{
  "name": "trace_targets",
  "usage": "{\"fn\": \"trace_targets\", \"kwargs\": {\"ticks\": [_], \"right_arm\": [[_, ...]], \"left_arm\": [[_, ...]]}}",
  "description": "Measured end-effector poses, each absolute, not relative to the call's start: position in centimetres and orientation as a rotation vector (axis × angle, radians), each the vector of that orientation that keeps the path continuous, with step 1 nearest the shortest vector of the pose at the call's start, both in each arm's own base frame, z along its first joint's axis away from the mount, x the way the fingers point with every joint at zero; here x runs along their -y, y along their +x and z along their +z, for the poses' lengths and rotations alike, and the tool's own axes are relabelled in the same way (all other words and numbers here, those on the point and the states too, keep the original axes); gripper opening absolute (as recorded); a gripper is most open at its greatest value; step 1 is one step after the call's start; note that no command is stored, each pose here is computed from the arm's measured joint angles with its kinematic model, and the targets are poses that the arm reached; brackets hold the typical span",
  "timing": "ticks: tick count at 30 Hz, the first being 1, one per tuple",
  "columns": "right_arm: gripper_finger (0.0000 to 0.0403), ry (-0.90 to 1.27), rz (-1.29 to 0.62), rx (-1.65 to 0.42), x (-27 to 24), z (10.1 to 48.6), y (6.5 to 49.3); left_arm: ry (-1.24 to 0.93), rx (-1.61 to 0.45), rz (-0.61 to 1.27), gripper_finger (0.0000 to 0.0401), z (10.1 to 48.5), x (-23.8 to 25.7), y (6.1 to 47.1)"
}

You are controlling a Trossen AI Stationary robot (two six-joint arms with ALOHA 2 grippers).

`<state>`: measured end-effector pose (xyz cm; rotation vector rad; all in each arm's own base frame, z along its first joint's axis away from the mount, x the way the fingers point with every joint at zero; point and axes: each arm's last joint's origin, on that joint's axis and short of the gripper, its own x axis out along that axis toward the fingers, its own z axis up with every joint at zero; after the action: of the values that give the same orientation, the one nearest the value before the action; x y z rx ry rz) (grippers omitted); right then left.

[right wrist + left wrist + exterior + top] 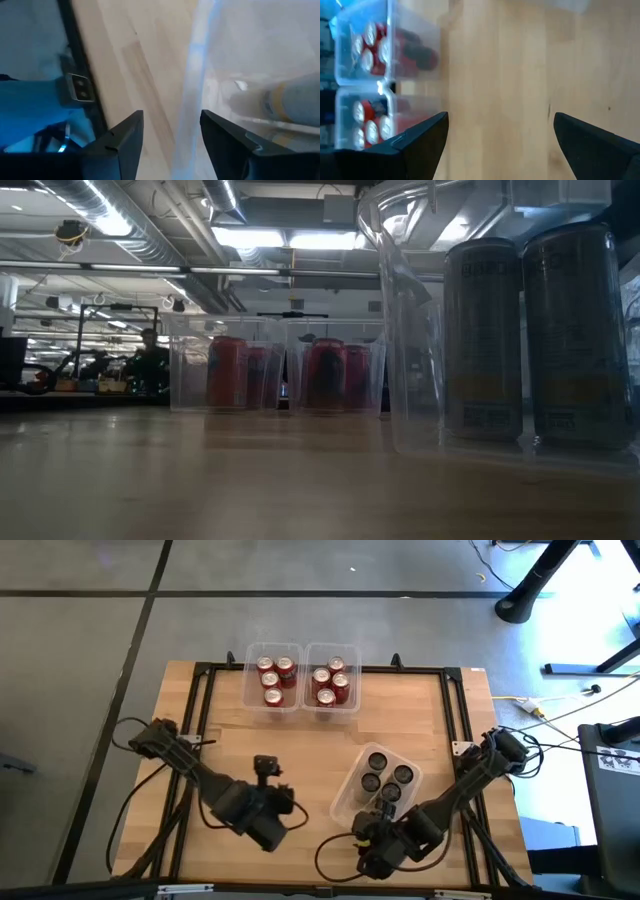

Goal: Sort soda cans
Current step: Move the bottom transparent bin to the top right of the table

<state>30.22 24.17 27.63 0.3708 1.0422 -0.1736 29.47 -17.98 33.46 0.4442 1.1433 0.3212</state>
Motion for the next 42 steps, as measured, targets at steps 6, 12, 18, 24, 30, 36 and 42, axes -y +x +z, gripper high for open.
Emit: {"fn": "trace_targets", "kwargs": {"ticks": [6,12,18,24,30,36,42], "right_arm": [[0.0198,0.327,-0.243,-1.098,-23.5,26.5,30.5],[0.0170,0.254,-0.208,-1.113,-23.6,26.1,30.6],[0.0045,0.199,-0.162,-1.128,-23.7,26.2,30.5],[0.0042,0.067,-0.203,-1.208,-22.8,26.0,29.6],[0.0028,-0.034,-0.255,-1.279,-21.5,25.9,29.1],[0.0025,-0.124,-0.356,-1.336,-19.7,25.8,29.0],[0.0025,-0.190,-0.442,-1.417,-18.3,25.8,28.6]], "left_arm": [[0.320,-1.069,0.355,0.0349,31.5,17.2,26.5],[0.245,-1.015,0.352,0.0349,29.8,16.5,25.4],[0.260,-1.023,0.353,0.0349,28.8,16.1,25.6],[0.294,-1.023,0.326,0.0349,28.6,16.2,25.7],[0.299,-1.025,0.324,0.0349,28.6,16.2,25.7],[0.299,-1.026,0.325,0.0349,28.6,16.2,25.7],[0.301,-1.030,0.327,0.0349,28.6,16.2,25.6]]}}
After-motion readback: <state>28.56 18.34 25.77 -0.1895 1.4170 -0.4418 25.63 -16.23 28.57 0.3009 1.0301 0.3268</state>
